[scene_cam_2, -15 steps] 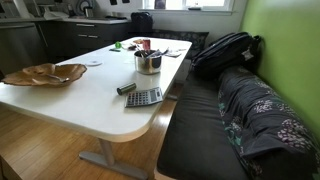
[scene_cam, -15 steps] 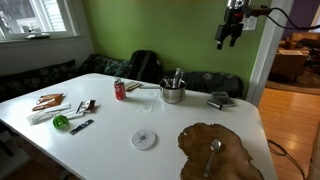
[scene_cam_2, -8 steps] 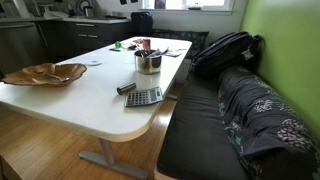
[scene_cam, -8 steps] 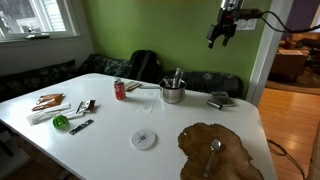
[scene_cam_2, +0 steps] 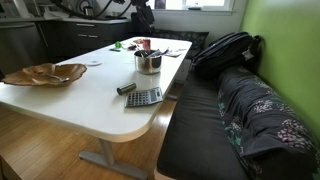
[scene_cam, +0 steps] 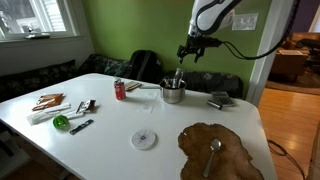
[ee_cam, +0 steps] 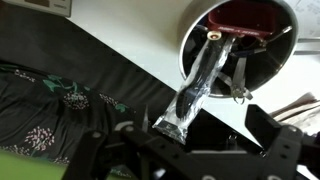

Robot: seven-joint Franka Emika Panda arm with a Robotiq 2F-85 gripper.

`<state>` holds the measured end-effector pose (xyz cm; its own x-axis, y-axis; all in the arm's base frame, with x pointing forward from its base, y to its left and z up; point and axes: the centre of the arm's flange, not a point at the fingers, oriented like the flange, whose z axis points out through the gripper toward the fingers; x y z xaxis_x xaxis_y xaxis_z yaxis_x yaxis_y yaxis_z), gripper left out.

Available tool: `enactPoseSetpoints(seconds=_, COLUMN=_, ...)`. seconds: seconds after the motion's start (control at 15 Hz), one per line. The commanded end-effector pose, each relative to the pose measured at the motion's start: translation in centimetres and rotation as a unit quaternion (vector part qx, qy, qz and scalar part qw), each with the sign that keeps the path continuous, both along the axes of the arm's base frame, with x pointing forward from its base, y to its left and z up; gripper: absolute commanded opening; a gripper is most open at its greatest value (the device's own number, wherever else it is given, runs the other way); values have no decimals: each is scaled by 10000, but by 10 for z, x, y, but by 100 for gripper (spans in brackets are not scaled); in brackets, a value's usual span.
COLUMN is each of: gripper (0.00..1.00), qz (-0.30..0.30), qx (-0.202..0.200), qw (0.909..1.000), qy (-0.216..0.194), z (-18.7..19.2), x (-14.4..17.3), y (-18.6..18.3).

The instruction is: Remove the plastic bag from the pot and put it on the table

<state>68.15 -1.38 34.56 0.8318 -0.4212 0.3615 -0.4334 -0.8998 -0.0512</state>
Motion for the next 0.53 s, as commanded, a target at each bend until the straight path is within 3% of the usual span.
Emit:
enactPoseSetpoints(seconds=0.0, gripper=100, qz=-62, qx=-17, qw=10000, qy=-24, z=-9, x=13, y=4)
enactPoseSetpoints(seconds=0.33, gripper=100, qz=-125, qx=-89, qw=9998, qy=-101, z=-23, x=36, y=5)
enactPoseSetpoints(seconds=0.47, gripper=100, qz=-410, qx=-116, qw=9987, qy=-283, z=-38, x=50, y=1)
